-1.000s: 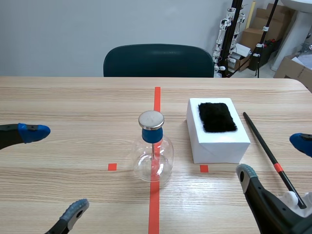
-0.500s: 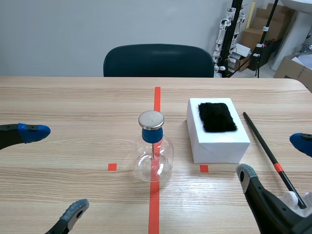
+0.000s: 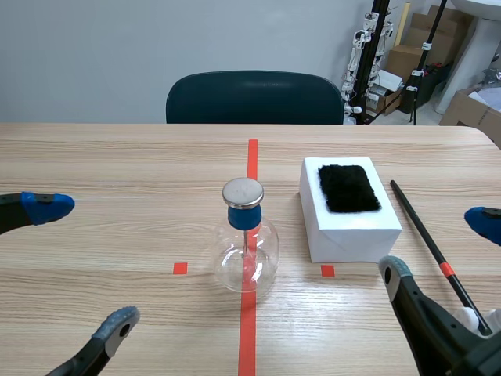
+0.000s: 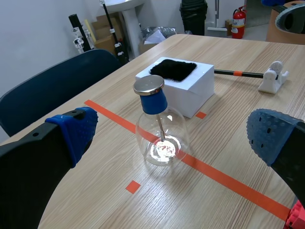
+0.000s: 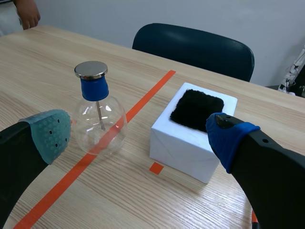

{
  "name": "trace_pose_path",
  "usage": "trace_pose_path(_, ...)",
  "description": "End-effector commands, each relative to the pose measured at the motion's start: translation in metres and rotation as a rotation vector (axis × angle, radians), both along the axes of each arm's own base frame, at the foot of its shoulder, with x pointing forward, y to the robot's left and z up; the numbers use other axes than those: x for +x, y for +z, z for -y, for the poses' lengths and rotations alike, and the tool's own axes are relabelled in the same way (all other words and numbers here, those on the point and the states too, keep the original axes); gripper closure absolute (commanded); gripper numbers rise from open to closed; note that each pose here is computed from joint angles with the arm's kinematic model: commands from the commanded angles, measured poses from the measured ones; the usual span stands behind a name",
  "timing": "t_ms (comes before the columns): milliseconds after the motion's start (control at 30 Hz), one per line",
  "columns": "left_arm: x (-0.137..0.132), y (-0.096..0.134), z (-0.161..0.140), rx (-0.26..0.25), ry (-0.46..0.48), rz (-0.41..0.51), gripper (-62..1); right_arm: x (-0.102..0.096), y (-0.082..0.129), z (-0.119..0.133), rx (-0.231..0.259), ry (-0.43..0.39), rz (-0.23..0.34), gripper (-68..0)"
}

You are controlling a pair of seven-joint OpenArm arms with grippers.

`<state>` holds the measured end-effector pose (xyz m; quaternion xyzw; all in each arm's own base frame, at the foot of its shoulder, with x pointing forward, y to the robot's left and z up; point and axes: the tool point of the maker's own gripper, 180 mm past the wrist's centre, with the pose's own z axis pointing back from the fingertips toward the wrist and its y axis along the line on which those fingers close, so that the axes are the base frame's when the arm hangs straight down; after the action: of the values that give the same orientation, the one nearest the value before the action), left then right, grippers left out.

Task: Do the electroscope experiment. return to the home posture

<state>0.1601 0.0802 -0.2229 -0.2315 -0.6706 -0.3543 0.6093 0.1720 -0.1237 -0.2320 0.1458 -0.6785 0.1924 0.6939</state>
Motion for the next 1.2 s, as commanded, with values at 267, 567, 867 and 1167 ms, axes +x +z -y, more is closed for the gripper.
trace_pose_path(267,0.0001,0.003,0.0004,-0.015,0.002,0.006,-62.3,0.0034,0.0036,0.0002,0.002,0.004,0.01,-57.8)
trace_pose_path(567,0.0001,0.003,0.0004,-0.015,0.002,0.006,-62.3,0.0034,0.0036,0.0002,0.002,0.004,0.01,-57.8)
trace_pose_path(867,0.0001,0.003,0.0004,-0.015,0.002,0.006,-62.3,0.0034,0.0036,0.0002,0.002,0.004,0.01,-57.8)
trace_pose_path(1167,0.0001,0.003,0.0004,-0.015,0.002,0.006,-62.3,0.0034,0.0037,0.0002,0.002,0.004,0.01,-57.8)
